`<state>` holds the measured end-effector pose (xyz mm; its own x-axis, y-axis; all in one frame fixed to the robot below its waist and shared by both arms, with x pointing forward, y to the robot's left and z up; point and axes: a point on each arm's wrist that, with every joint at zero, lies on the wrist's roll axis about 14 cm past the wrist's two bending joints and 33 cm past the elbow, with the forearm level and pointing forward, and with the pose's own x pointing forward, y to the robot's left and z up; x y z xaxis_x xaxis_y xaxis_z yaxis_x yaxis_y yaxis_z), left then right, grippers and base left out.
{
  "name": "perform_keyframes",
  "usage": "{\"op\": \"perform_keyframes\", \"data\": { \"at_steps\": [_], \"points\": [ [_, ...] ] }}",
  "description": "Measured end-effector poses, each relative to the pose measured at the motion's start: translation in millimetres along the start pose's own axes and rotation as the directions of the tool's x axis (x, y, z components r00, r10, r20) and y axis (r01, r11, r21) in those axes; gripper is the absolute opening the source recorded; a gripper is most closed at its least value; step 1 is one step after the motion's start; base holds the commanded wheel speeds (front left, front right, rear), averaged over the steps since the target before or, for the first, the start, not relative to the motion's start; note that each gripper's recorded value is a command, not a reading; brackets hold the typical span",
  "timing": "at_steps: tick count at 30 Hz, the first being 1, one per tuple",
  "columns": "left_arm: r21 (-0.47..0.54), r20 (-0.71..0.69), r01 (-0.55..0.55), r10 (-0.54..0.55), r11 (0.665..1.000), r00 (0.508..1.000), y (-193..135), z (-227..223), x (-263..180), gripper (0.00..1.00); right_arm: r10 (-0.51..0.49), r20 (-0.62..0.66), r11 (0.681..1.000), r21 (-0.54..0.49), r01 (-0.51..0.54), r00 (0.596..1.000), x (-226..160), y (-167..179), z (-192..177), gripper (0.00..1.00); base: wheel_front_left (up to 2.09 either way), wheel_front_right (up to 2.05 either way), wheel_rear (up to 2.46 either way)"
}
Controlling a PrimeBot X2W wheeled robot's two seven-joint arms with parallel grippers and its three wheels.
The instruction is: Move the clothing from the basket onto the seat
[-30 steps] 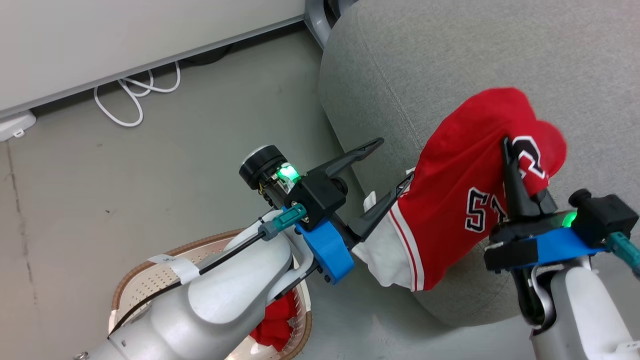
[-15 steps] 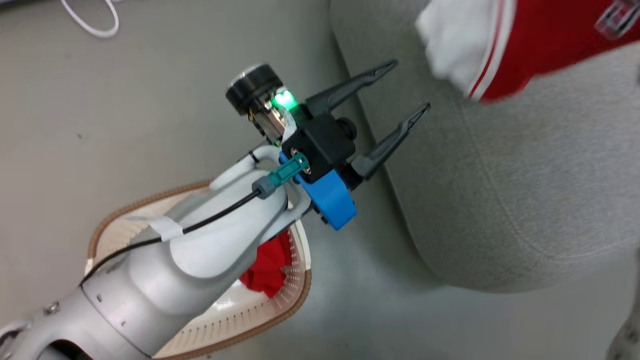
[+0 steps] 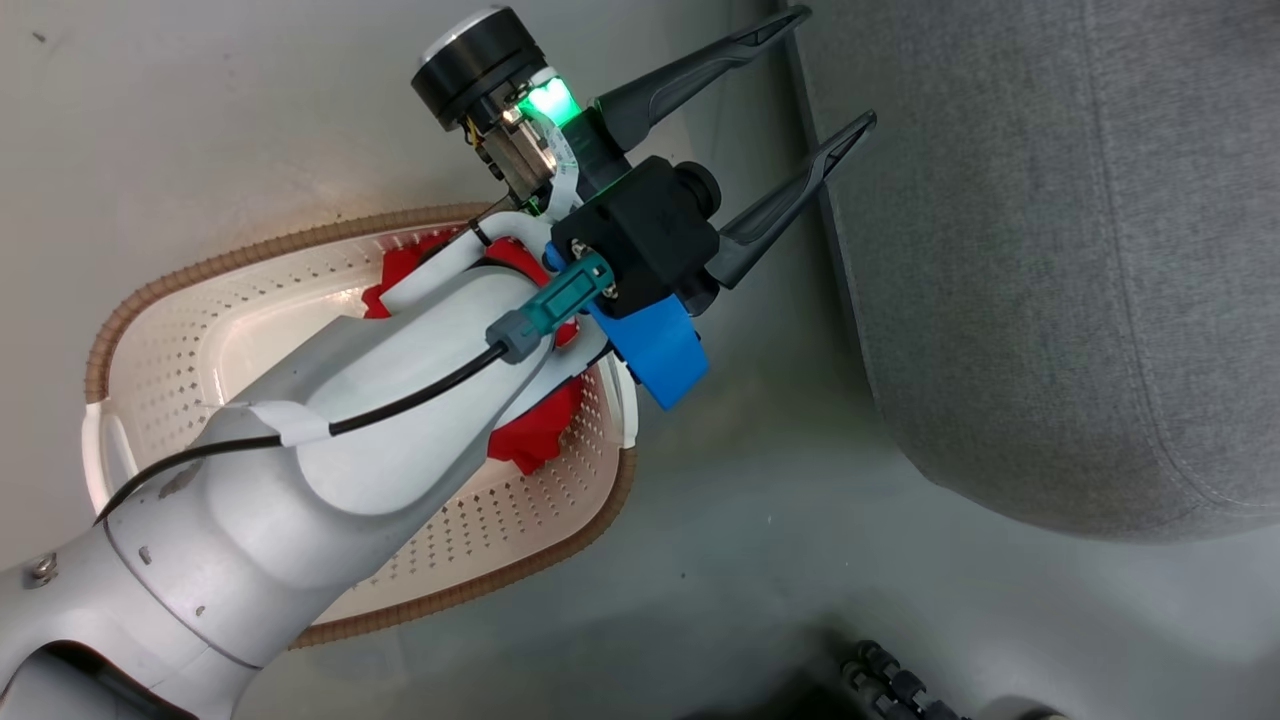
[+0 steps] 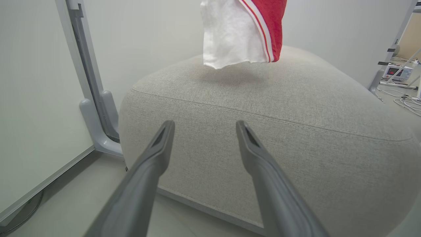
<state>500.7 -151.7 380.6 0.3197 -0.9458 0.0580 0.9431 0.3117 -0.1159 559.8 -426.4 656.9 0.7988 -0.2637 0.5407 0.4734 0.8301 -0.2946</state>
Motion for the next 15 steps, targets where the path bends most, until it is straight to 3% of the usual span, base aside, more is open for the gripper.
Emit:
{"op": "perform_keyframes", "data": {
  "at_steps": [3, 7, 15],
  "points": [
    [-0.025, -0.012, 0.001, -0.001, 1.0, 1.0, 0.4, -14.7, -1.9, 1.0, -0.005, -0.121, 0.999, -0.04, 0.0, 0.993, -14.4, -3.5, -42.9, 0.0, 0.0, 0.0, 0.0],
    [-0.037, -0.021, 0.004, -0.005, 0.999, 1.0, -1.0, -22.7, -4.0, 1.0, -0.014, -0.3, 1.0, -0.023, 0.008, 0.954, -50.3, 0.8, -100.8, 0.0, 0.0, 0.0, 0.0],
    [-0.02, -0.028, -0.002, 0.001, 1.0, 1.0, 3.1, -21.5, -8.0, 1.0, 0.029, -0.57, 0.999, 0.053, 0.002, 0.821, -125.1, 34.3, -180.9, 0.0, 0.0, 0.0, 0.0]
  ]
}}
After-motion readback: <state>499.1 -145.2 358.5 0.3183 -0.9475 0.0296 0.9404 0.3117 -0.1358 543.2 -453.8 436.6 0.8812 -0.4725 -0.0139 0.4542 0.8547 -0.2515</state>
